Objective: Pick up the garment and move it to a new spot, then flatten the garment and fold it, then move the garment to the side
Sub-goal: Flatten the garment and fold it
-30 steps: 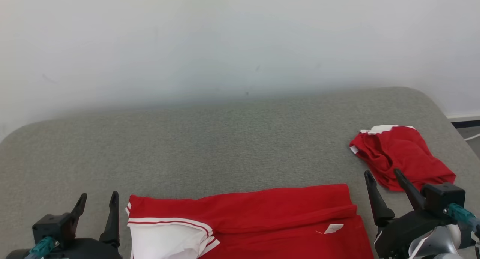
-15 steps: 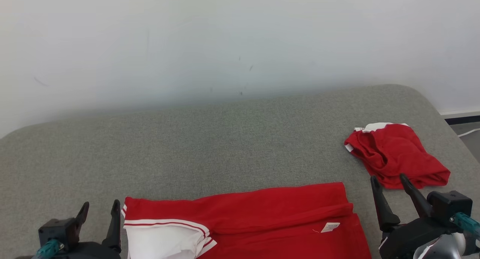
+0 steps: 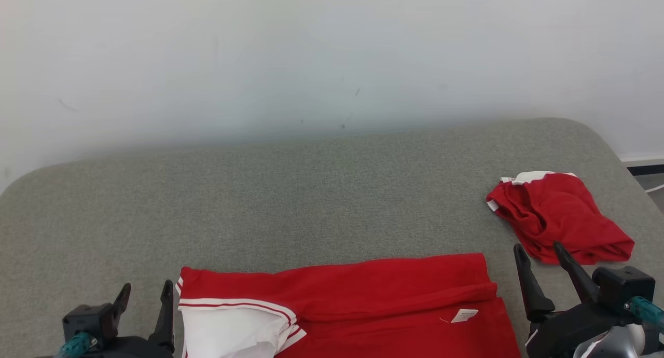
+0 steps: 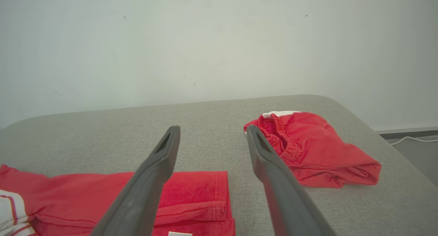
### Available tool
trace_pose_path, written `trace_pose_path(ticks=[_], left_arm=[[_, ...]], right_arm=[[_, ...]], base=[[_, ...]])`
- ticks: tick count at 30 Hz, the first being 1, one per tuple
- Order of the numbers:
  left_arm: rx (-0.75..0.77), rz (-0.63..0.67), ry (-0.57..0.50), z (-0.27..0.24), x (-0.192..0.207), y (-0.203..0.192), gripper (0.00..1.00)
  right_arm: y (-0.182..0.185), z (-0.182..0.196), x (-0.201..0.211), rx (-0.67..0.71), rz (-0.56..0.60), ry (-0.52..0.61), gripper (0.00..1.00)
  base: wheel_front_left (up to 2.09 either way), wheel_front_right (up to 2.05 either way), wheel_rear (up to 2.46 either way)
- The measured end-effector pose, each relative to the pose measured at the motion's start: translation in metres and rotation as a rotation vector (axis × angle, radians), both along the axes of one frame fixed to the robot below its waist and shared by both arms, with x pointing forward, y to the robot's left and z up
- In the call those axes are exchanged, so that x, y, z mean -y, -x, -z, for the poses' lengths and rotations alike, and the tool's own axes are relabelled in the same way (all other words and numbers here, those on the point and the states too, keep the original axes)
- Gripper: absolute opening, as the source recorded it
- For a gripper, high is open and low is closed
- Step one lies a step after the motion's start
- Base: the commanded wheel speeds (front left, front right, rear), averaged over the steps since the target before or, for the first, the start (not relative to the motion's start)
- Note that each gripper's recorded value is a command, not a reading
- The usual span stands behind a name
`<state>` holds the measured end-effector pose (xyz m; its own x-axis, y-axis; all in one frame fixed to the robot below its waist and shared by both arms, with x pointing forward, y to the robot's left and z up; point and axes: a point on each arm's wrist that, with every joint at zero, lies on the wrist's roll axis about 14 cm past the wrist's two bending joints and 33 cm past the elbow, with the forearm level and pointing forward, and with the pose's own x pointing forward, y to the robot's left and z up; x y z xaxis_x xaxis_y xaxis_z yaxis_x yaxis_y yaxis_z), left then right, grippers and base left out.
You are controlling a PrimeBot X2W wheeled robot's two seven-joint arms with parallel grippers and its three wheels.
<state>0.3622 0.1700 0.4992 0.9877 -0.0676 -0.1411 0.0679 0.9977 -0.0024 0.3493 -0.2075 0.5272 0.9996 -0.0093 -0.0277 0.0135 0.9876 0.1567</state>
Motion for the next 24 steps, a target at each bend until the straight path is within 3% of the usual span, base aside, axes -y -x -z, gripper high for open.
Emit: trace_pose_path(ticks=[6, 24], left_arm=[[-0.007, -0.016, -0.003, 0.003, -0.005, 0.003, 1.0], [0.002, -0.028, -0.041, 0.001, -0.008, -0.006, 1.0]], right_arm=[[-0.006, 0.01, -0.007, -0.045, -0.028, 0.008, 1.0], [-0.018, 0.104, -0.022, -0.527, -0.126, 0.101, 1.0]], base=[[0.0, 0.0, 0.0], [0.0, 0.0, 0.0]])
